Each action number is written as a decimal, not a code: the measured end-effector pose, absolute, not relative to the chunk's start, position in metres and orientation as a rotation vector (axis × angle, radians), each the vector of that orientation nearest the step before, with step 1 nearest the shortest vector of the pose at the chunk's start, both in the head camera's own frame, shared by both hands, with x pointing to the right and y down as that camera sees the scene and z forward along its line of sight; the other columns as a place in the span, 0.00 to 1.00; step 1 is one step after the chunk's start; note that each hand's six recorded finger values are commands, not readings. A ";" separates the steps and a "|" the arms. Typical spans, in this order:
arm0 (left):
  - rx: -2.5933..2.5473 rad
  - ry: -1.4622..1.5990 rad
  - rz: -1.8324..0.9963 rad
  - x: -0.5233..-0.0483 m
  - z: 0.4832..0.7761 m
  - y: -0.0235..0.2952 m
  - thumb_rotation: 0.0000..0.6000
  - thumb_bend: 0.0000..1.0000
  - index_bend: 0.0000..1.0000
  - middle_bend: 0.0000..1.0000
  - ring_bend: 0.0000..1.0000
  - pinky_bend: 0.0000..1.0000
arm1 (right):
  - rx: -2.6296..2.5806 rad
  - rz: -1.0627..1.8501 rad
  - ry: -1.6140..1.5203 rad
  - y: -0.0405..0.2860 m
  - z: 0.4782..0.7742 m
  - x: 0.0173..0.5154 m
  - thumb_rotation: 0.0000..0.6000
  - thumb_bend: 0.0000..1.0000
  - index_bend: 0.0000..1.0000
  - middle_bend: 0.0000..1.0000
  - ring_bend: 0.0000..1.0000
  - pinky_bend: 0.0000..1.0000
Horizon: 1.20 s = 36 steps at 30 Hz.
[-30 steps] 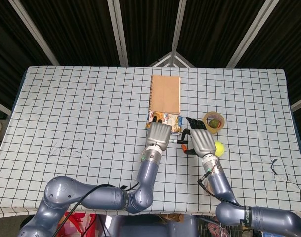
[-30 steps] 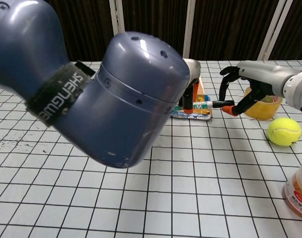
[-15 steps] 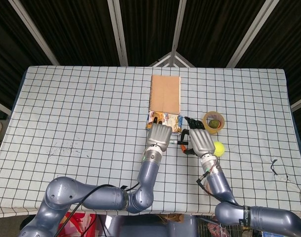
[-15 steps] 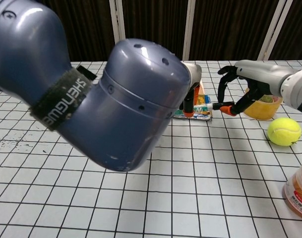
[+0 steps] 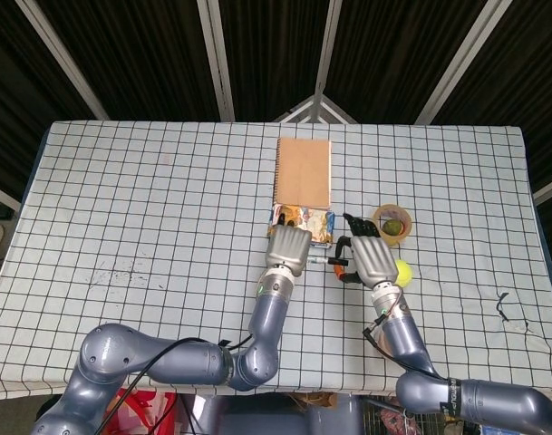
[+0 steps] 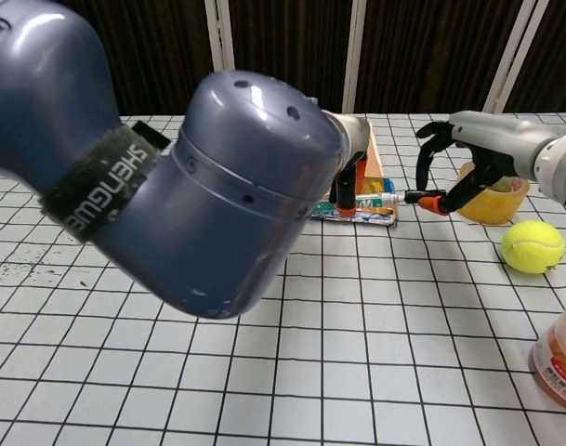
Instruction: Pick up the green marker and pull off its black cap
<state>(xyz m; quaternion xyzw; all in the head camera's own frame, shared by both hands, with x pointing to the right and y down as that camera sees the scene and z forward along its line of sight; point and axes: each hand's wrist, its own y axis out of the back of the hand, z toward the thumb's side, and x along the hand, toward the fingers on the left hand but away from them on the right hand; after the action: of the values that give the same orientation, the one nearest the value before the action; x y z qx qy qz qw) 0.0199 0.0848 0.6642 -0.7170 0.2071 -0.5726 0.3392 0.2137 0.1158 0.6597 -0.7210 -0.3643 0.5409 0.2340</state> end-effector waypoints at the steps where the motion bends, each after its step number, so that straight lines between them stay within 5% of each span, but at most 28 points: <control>1: -1.865 0.541 -1.495 0.018 0.664 0.084 1.00 0.53 0.59 0.69 0.19 0.07 | -1.977 1.487 -1.003 0.116 0.659 0.215 1.00 0.40 0.65 0.02 0.03 0.00; 12: -1.816 0.532 -1.547 -0.013 0.669 0.080 1.00 0.53 0.60 0.69 0.19 0.07 | -1.971 1.534 -1.002 0.123 0.662 0.233 1.00 0.40 0.61 0.02 0.03 0.00; 18: -1.795 0.523 -1.577 -0.033 0.671 0.079 1.00 0.52 0.30 0.64 0.17 0.07 | -2.007 1.565 -0.959 0.133 0.671 0.233 1.00 0.30 0.20 0.02 0.01 0.00; 23: -1.809 0.518 -1.566 -0.039 0.667 0.079 1.00 0.51 0.21 0.51 0.13 0.07 | -2.020 1.590 -0.938 0.136 0.676 0.229 1.00 0.18 0.04 0.01 0.01 0.00; 36: -1.878 0.538 -1.472 -0.039 0.635 0.078 1.00 0.49 0.16 0.11 0.03 0.07 | -2.009 1.557 -1.018 0.127 0.662 0.229 1.00 0.18 0.03 0.00 0.00 0.00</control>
<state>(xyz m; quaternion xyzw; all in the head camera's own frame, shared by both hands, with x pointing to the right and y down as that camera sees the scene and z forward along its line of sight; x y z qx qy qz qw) -0.0390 0.0783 0.6345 -0.7217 0.2067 -0.5659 0.3407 0.2293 0.1269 0.6623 -0.7189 -0.3644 0.5571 0.2002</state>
